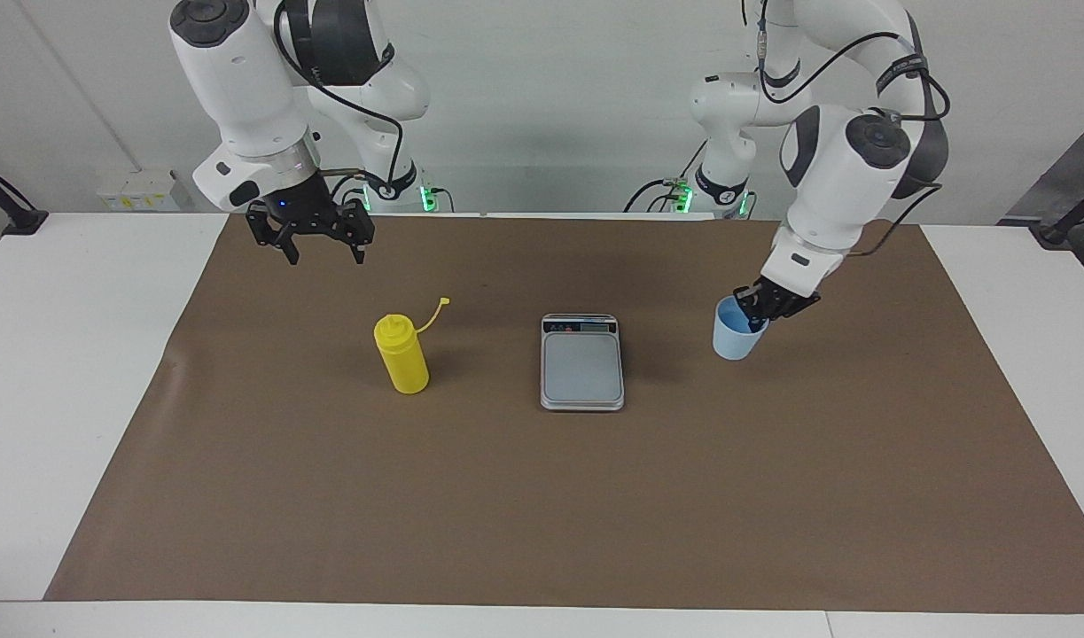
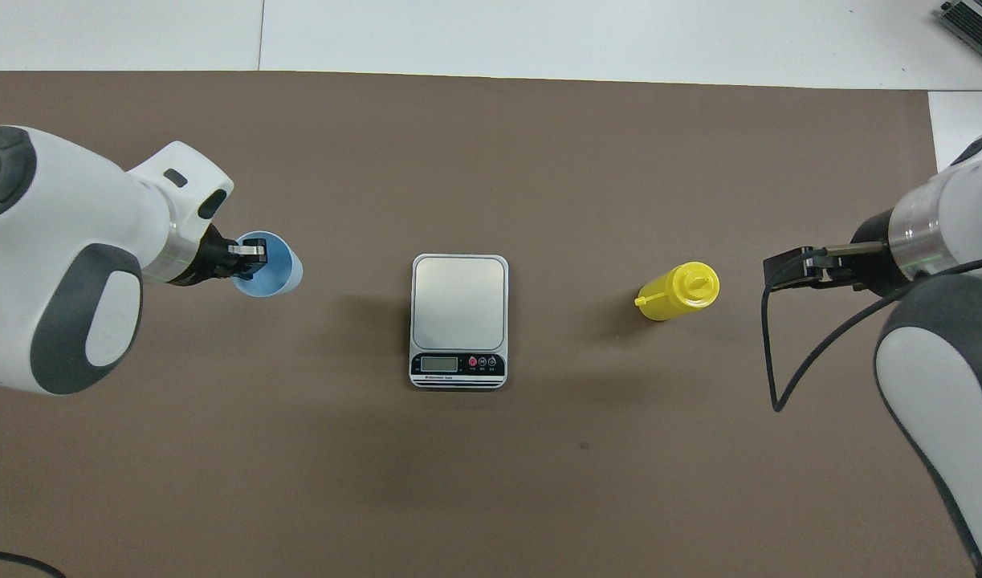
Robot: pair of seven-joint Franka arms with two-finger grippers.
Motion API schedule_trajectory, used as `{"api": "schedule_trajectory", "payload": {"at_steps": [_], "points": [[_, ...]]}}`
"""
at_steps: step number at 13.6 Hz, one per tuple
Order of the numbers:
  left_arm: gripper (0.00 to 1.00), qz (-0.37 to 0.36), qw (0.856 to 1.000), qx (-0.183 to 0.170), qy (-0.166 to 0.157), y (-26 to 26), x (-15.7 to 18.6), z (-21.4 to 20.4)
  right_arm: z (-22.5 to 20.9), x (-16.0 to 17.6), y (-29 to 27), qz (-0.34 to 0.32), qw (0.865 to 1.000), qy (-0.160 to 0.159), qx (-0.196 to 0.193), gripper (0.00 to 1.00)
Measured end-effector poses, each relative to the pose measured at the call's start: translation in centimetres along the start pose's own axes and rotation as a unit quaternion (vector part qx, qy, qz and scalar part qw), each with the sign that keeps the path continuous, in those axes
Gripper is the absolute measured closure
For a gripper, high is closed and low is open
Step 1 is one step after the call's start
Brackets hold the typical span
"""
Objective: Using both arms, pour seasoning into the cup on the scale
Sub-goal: 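Carry the blue cup with the left gripper onto the scale, then release the cup on the scale and lift the left gripper away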
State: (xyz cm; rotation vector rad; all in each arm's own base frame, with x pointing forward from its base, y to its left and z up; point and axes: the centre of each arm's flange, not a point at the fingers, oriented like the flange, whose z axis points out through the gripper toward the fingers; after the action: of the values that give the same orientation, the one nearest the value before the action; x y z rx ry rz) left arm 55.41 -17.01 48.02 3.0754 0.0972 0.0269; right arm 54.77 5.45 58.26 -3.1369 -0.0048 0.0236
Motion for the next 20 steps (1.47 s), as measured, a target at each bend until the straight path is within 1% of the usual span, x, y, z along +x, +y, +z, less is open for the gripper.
{"api": "schedule_trajectory", "payload": {"at_steps": [5,7,10,16,20], "points": [[0.96,-0.023,0.999,-0.048,0.013,9.0,-2.0,2.6,0.0,0.0,0.0,0.000,1.000,0.000,0.000,0.00],[0.96,-0.029,0.998,-0.054,0.012,12.4,-3.3,4.1,0.0,0.0,0.0,0.000,1.000,0.000,0.000,0.00],[0.96,-0.035,0.998,-0.059,0.000,16.6,-4.5,7.6,0.0,0.0,0.0,0.000,1.000,0.000,0.000,0.00],[0.96,-0.037,0.998,-0.053,-0.010,16.9,-3.9,10.4,0.0,0.0,0.0,0.000,1.000,0.000,0.000,0.00],[0.96,-0.028,0.998,-0.051,-0.012,17.8,-4.5,10.7,0.1,0.0,0.0,0.000,1.000,-0.001,0.000,0.00]]}}
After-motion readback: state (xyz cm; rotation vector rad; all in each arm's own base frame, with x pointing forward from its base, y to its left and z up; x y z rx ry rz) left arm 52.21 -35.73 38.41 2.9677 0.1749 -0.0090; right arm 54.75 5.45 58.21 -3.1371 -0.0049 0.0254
